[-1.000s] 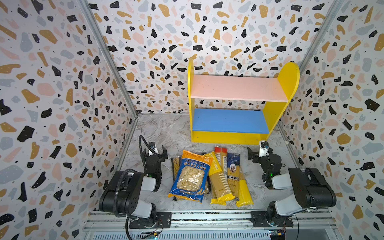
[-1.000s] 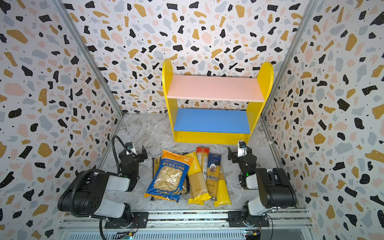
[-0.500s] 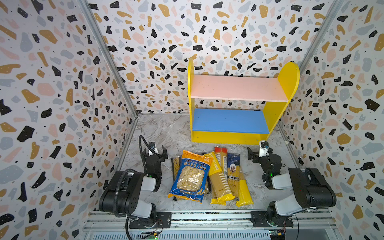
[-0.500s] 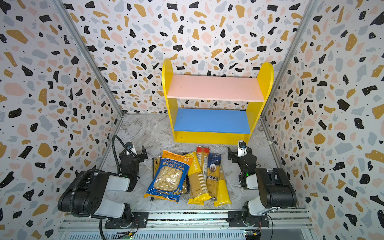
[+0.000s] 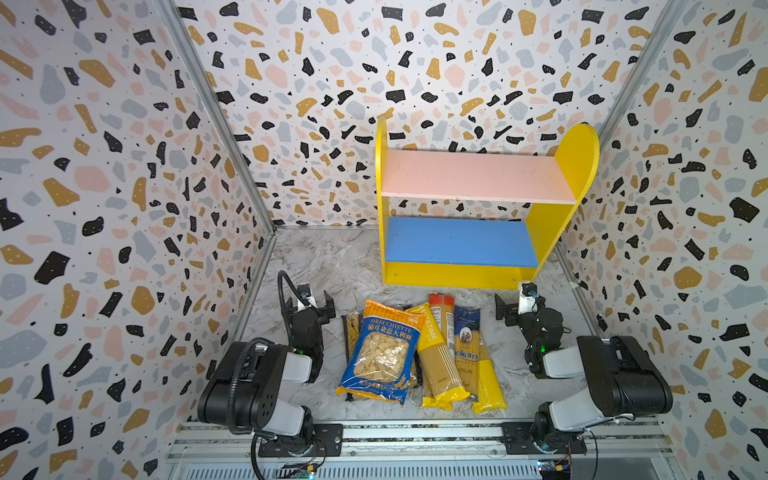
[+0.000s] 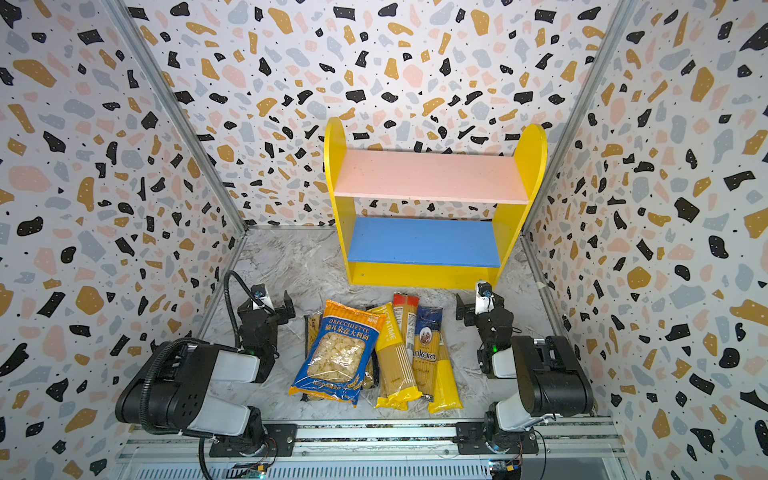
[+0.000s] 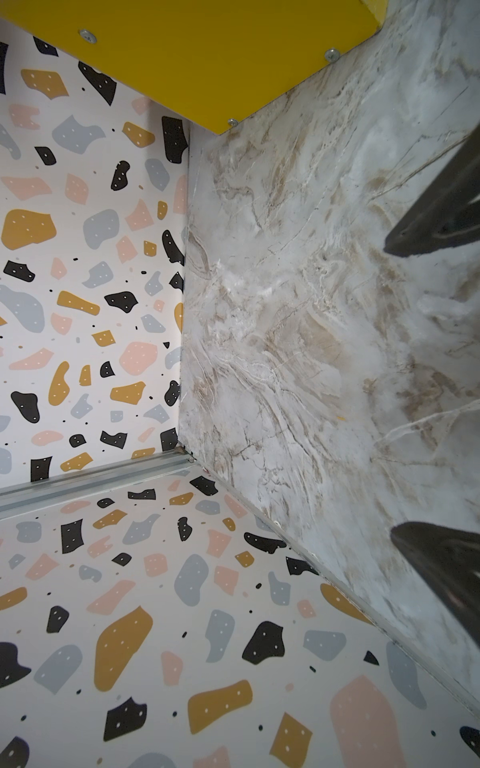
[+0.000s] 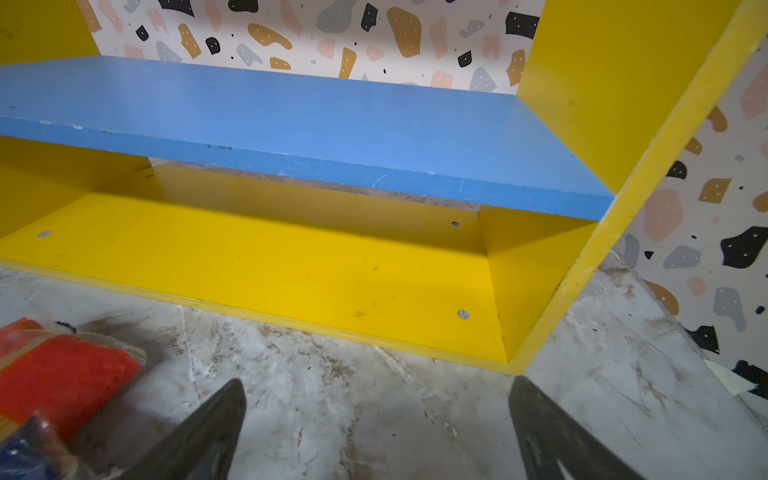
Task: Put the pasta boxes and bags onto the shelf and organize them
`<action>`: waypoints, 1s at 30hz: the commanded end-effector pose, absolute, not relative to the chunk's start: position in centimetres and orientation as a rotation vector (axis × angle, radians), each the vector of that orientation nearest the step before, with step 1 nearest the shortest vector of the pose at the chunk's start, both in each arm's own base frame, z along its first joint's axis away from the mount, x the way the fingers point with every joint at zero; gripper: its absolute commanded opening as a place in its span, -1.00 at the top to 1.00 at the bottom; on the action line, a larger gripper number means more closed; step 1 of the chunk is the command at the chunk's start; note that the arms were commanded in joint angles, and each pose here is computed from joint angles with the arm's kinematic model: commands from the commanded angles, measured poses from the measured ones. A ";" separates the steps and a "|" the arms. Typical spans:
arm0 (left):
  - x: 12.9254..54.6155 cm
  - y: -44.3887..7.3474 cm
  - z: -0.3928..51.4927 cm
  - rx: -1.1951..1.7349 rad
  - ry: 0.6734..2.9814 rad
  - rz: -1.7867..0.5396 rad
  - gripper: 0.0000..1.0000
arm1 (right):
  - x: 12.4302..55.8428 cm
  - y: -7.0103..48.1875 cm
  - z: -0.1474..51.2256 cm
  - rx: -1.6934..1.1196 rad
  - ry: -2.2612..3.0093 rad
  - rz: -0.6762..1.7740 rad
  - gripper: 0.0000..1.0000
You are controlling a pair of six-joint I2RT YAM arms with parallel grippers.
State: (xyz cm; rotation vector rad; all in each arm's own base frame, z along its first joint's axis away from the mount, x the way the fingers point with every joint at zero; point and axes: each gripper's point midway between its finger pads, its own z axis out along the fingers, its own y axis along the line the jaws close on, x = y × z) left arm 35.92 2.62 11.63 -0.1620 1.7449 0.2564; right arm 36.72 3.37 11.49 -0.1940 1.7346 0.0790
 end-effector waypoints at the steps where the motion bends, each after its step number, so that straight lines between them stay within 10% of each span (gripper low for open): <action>1: 36.2 2.8 13.4 -0.178 1.681 0.246 -0.99 | 36.7 3.4 12.3 -0.197 1.706 0.066 -0.98; 30: 37.0 -3.2 20.3 -0.143 1.702 0.302 -1.00 | 37.9 3.1 18.9 0.212 1.825 -0.028 -0.98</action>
